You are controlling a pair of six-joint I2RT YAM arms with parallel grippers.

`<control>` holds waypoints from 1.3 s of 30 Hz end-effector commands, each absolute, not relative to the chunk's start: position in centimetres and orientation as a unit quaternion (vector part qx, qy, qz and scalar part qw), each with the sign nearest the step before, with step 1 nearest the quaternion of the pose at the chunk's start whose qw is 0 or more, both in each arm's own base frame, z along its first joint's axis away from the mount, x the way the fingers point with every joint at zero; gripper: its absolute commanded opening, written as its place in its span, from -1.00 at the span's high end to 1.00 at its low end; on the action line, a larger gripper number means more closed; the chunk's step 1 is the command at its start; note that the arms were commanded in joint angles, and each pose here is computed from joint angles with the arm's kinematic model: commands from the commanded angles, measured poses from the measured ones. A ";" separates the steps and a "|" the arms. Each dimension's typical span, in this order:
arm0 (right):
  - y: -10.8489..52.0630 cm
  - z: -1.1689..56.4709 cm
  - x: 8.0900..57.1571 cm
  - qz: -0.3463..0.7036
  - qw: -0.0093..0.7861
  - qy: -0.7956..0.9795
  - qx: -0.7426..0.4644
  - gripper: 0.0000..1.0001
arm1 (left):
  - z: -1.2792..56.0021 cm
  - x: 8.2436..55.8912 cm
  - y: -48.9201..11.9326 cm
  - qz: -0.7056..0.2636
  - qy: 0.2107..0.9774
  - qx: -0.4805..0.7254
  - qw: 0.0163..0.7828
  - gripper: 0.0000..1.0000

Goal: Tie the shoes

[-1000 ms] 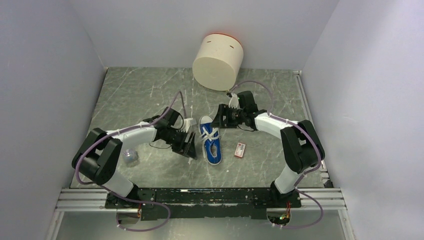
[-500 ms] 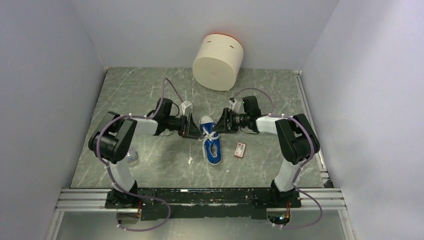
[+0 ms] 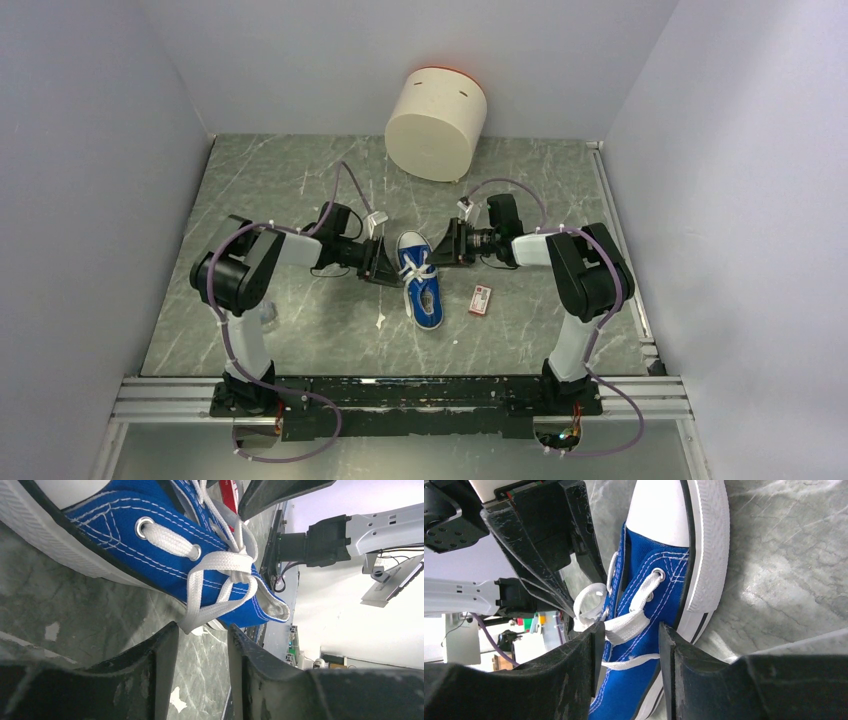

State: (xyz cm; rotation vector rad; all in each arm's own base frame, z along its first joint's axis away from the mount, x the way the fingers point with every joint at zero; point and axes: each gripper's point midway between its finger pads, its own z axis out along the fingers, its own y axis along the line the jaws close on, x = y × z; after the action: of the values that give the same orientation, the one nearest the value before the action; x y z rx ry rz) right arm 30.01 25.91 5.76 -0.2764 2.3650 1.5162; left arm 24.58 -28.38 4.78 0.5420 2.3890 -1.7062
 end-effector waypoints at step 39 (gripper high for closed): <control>21.6 4.2 32.2 0.459 0.231 0.856 0.059 1.00 | -0.2 21.2 -23.7 -0.436 0.895 0.082 0.045 0.90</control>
State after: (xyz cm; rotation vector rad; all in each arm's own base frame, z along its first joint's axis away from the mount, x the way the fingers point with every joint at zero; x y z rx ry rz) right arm 30.97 23.17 4.76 0.0287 2.3802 1.3375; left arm 21.32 -24.65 0.98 0.3235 2.6826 -1.4291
